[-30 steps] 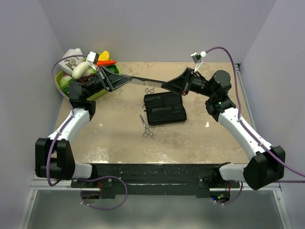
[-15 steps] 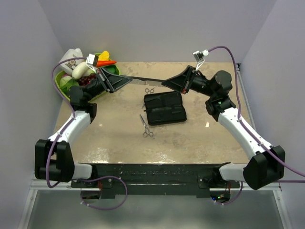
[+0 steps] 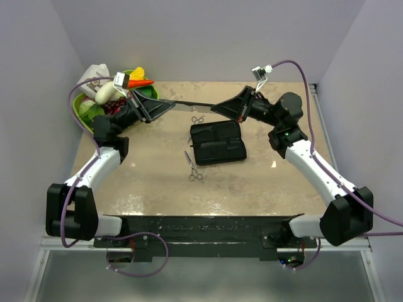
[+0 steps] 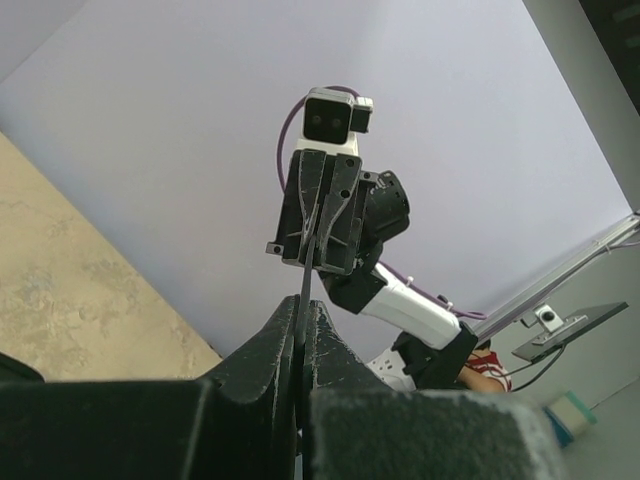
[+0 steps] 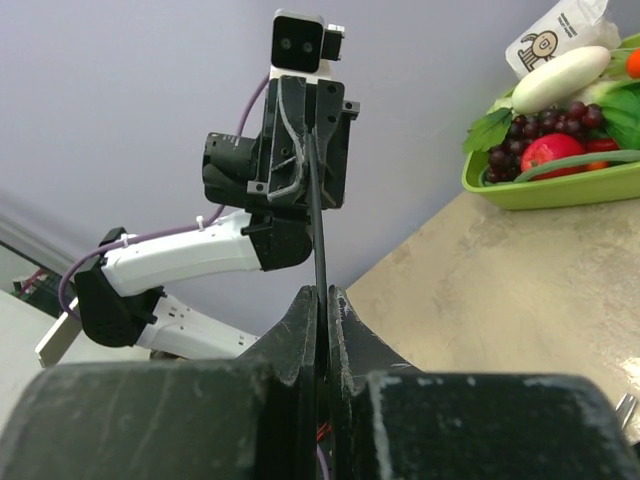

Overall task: Sort the hair-cutting tools
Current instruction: Pick up the comb at the center of the board, then place the comb in the hairdressing tool bag.

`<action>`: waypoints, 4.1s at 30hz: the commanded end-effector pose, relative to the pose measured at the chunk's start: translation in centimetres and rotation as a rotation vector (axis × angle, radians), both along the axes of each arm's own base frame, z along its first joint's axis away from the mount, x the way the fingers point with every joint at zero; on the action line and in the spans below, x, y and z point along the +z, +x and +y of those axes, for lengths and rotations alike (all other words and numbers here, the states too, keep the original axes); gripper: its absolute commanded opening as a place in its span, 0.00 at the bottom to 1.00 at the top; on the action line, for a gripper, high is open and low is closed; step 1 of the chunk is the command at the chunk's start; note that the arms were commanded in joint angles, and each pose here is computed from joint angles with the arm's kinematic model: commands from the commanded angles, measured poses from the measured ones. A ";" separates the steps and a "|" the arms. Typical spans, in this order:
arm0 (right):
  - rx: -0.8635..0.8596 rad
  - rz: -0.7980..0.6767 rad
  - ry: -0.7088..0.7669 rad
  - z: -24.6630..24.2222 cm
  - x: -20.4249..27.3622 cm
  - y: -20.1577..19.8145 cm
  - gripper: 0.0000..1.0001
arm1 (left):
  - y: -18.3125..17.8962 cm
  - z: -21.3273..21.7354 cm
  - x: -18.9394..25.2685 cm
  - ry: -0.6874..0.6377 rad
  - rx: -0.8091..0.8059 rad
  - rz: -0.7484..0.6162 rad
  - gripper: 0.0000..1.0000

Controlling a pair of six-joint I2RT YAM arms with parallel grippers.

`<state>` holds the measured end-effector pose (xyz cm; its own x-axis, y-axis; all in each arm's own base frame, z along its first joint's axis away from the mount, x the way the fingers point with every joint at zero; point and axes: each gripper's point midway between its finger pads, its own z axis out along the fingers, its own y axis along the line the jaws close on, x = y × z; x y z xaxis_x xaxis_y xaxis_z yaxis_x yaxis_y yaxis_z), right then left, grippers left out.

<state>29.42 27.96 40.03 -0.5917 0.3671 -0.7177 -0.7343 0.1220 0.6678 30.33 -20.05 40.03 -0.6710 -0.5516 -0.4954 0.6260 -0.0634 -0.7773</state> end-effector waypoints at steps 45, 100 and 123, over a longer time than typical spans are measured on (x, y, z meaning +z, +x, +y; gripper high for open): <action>-0.495 0.243 -0.819 -17.0 -17.8 12.5 0.00 | 11.5 0.5 -22.6 0.787 0.325 0.432 0.99; -0.282 0.335 -0.766 -16.5 -23.6 13.4 0.00 | 13.0 -0.5 -38.5 1.442 0.446 0.701 0.98; -0.248 0.368 -0.736 -16.0 -24.6 13.4 0.00 | 12.1 0.9 -39.0 1.544 0.479 0.717 0.98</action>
